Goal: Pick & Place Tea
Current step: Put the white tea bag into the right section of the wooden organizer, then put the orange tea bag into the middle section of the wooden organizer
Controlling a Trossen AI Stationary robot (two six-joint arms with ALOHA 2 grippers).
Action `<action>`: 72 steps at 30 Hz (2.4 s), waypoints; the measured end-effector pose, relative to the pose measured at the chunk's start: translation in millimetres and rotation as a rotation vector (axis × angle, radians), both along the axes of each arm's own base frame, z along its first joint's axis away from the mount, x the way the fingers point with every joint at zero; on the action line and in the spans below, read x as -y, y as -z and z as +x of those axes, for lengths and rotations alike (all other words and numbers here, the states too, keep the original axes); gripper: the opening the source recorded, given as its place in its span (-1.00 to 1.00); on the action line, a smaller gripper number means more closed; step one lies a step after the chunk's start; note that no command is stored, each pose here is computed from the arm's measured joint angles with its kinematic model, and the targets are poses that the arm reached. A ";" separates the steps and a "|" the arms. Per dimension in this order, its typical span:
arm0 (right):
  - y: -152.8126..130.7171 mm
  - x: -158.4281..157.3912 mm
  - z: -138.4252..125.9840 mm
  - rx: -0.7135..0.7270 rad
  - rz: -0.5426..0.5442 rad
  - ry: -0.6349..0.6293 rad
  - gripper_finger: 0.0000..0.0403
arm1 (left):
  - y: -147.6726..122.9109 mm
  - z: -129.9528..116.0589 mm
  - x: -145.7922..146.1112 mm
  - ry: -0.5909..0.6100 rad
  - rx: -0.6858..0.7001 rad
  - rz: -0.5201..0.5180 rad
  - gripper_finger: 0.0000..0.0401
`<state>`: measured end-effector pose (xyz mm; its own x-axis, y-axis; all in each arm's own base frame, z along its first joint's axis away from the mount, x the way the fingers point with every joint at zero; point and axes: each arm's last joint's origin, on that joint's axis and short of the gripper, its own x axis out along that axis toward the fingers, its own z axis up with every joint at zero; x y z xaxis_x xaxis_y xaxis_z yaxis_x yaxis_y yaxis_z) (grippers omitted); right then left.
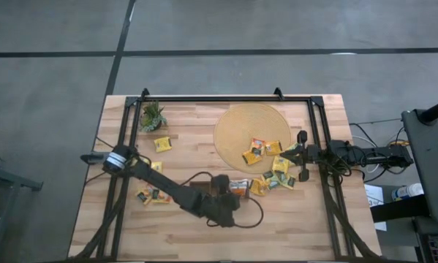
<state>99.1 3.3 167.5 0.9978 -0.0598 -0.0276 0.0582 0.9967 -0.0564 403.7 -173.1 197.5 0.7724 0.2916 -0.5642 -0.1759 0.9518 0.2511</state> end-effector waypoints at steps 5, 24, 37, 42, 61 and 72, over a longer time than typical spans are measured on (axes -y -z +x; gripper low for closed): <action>0.1 0.0 0.0 -0.001 0.000 0.000 -0.96 | 0.2 1.1 -2.7 -0.016 0.004 -0.013 -1.00; 0.1 0.0 0.0 0.000 0.000 0.000 -0.96 | -1.3 4.5 -4.8 -0.029 0.052 -0.019 -1.00; 0.1 0.0 0.0 0.000 0.000 0.000 -0.96 | 4.1 2.7 -5.9 -0.022 0.036 -0.007 -0.69; 0.1 0.0 0.0 -0.001 0.000 0.000 -0.96 | 2.4 3.5 -6.2 -0.047 0.063 0.008 -0.40; 0.1 0.0 0.0 -0.001 0.000 0.000 -0.96 | -19.3 -4.9 2.6 -0.070 0.139 0.071 -0.25; 0.0 0.0 0.0 0.001 0.000 0.000 -0.96 | -64.7 -50.1 27.0 0.011 0.125 0.047 -0.25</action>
<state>99.1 3.3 167.5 0.9978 -0.0602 -0.0270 0.0586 0.9967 -0.0564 353.7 -200.1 262.2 0.8393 0.3064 -0.4490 -0.1983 0.9416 0.2720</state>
